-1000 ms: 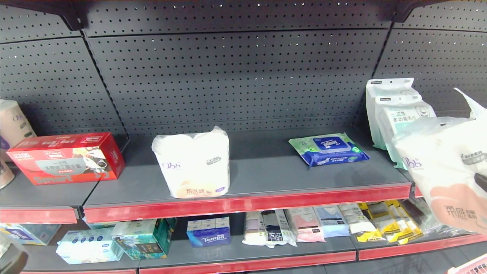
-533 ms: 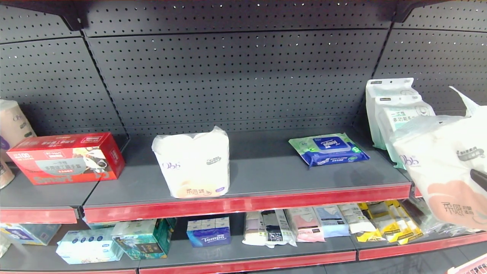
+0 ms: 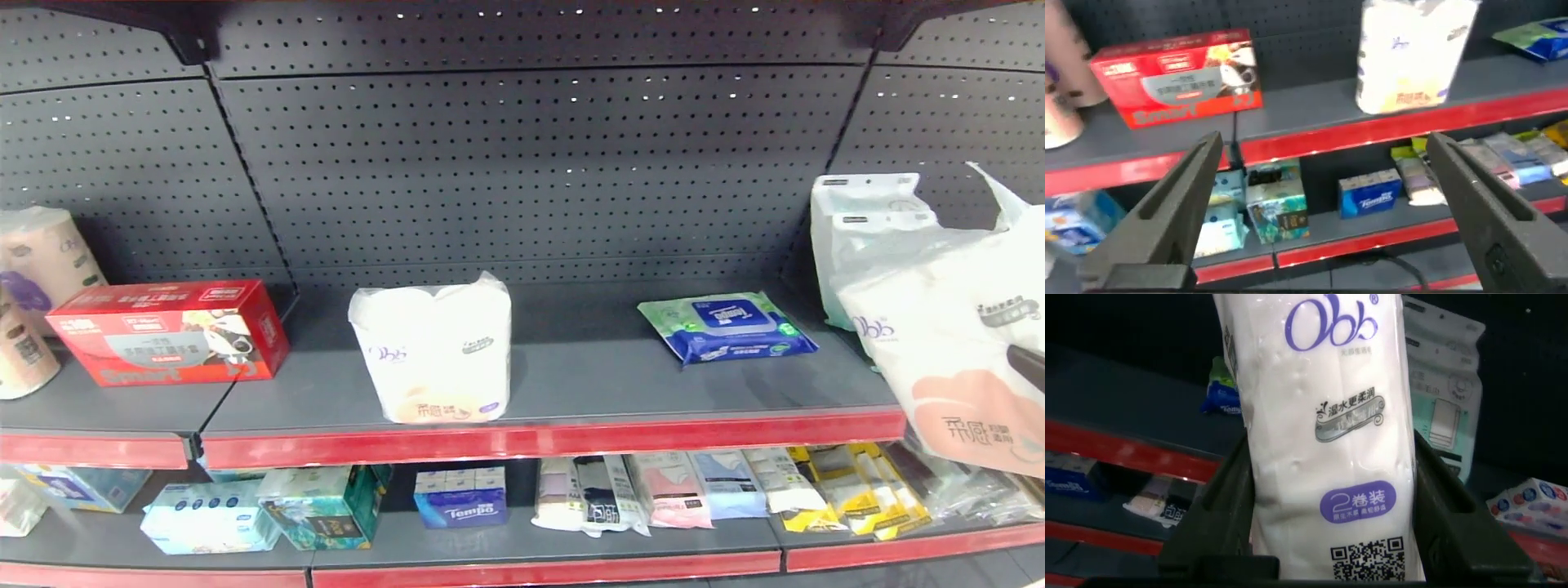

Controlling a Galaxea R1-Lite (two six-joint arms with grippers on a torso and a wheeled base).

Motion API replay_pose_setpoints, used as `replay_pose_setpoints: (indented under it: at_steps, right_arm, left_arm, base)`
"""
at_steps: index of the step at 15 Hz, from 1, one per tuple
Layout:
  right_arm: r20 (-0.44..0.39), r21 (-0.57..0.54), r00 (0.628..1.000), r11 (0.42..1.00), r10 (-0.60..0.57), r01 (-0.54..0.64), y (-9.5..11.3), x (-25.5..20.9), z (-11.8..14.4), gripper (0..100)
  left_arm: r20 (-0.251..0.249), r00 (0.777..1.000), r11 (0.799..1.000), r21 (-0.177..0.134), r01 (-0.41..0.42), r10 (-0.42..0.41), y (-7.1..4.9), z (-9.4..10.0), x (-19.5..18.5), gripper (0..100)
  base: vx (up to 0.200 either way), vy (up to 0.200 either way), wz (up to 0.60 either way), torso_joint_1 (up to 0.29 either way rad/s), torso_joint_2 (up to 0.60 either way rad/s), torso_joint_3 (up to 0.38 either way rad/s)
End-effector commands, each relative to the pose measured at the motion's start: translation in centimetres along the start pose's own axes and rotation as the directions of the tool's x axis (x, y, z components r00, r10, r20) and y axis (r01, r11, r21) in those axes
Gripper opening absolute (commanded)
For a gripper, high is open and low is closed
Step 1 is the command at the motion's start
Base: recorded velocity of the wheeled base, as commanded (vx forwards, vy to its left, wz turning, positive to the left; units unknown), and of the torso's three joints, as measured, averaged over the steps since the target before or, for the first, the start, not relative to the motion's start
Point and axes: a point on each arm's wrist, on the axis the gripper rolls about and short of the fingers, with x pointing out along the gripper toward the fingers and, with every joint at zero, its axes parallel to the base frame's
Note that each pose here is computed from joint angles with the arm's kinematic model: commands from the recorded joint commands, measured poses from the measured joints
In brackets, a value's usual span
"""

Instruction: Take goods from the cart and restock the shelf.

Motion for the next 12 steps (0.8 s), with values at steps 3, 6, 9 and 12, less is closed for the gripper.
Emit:
replay_pose_setpoints:
  at_steps: [3,6,9,12]
  right_arm:
    - [-0.011,0.001,1.0,1.0,0.007,-0.007,0.1,0.1,-0.2,0]
    - [-0.016,0.014,1.0,1.0,0.016,-0.016,-0.2,1.3,0.6,0]
    - [0.04,0.075,0.991,0.989,0.128,-0.13,0.1,3.3,3.0,0]
    - [0.054,0.097,0.976,0.971,0.213,-0.218,1.2,4.8,3.8,0]
  left_arm:
    - [0.005,1.0,1.0,0.005,0.003,-0.003,0.0,0.0,0.0,100]
    - [0.003,1.0,1.0,0.005,-0.003,0.003,0.0,0.0,0.0,100]
    - [-0.023,0.999,0.999,0.006,-0.035,0.035,0.1,-0.6,0.3,100]
    - [-0.058,0.997,0.999,0.007,-0.049,0.049,0.0,-1.6,0.8,100]
  base:
    - [0.0,0.0,0.2,-0.001,0.0,0.001]
    - [0.0,0.0,0.0,0.0,0.0,0.0]
    - [0.0,0.0,0.0,0.0,0.0,0.0]
    - [0.0,0.0,0.0,0.0,0.0,0.0]
